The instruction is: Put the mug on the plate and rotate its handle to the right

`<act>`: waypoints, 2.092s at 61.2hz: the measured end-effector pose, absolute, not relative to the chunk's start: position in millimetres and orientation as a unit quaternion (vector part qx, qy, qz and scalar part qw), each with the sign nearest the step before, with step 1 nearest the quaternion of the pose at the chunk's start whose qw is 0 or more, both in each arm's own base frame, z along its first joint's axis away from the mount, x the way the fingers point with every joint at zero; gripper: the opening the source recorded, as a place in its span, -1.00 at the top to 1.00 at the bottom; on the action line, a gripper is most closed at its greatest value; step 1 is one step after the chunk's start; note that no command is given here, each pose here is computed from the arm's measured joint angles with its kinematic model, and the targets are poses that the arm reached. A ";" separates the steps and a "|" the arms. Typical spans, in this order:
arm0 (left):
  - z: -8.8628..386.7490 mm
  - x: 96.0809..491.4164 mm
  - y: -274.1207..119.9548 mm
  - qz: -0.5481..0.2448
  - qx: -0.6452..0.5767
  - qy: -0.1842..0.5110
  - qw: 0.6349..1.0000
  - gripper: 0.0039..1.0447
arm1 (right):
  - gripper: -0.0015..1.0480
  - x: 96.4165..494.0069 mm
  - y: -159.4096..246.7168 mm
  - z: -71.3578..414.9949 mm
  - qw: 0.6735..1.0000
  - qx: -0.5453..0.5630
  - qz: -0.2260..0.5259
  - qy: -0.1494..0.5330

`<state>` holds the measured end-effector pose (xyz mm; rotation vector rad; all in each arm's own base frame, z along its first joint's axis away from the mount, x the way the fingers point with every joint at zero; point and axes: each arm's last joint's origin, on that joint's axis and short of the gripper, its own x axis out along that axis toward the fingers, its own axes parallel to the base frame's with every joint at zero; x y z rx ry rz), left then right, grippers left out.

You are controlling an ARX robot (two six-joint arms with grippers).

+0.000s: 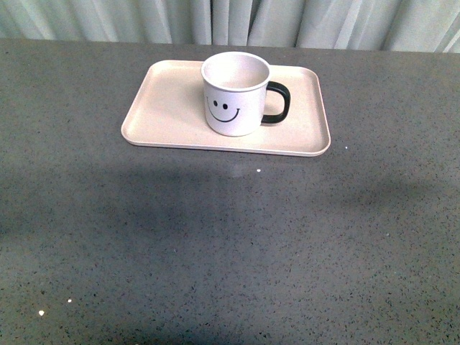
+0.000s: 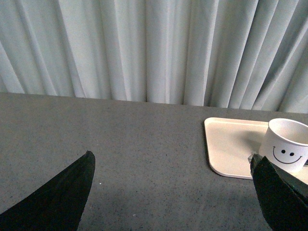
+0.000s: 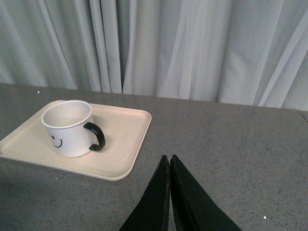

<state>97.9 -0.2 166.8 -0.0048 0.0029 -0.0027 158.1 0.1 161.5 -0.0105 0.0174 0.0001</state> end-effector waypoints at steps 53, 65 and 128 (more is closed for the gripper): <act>166.8 97.9 -0.2 -0.001 -0.002 0.001 1.000 -0.83 | 0.97 115.5 0.0 173.2 1.000 -0.005 0.000 -0.010; 166.8 97.9 -0.2 -0.001 -0.002 0.001 1.000 -0.83 | 0.97 111.6 0.0 173.0 1.000 -0.005 0.000 -0.010; 166.8 97.9 -0.2 -0.001 -0.002 0.001 1.000 -0.83 | -0.65 96.9 0.0 169.8 1.000 -0.005 0.000 -0.008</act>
